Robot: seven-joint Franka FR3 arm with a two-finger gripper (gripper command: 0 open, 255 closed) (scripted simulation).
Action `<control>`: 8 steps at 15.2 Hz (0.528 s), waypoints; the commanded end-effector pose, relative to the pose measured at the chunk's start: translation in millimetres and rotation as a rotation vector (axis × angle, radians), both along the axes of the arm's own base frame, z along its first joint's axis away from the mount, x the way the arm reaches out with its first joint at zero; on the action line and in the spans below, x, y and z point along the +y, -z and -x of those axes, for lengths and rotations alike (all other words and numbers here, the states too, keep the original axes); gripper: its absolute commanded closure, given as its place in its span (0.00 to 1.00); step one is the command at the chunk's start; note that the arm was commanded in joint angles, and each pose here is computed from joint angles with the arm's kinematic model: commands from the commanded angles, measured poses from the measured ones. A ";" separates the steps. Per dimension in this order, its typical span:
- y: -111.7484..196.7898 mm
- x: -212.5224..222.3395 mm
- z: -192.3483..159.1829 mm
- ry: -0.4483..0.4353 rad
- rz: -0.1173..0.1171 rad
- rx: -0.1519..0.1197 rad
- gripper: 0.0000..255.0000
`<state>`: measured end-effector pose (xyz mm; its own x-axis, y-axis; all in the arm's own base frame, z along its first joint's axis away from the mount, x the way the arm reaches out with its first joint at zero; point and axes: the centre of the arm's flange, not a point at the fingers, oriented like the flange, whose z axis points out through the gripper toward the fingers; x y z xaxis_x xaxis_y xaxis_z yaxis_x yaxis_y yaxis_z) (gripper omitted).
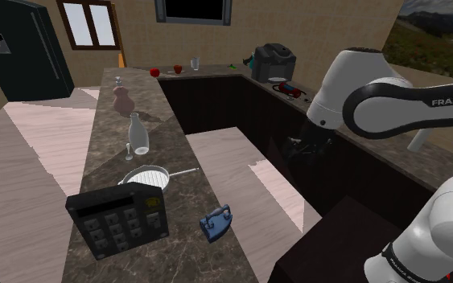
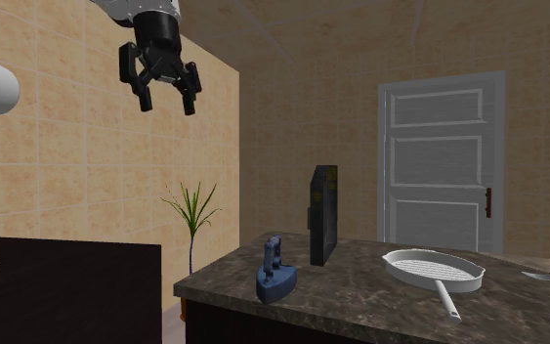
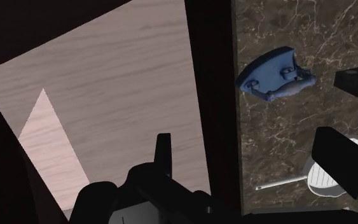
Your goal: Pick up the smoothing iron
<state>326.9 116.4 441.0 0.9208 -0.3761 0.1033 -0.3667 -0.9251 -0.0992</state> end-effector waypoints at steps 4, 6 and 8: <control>45.4 42.4 -11.7 0.098 -0.016 -0.027 0.00; 64.3 59.2 -18.6 0.135 -0.022 -0.036 0.00; 82.9 75.9 -26.2 0.173 -0.027 -0.046 0.00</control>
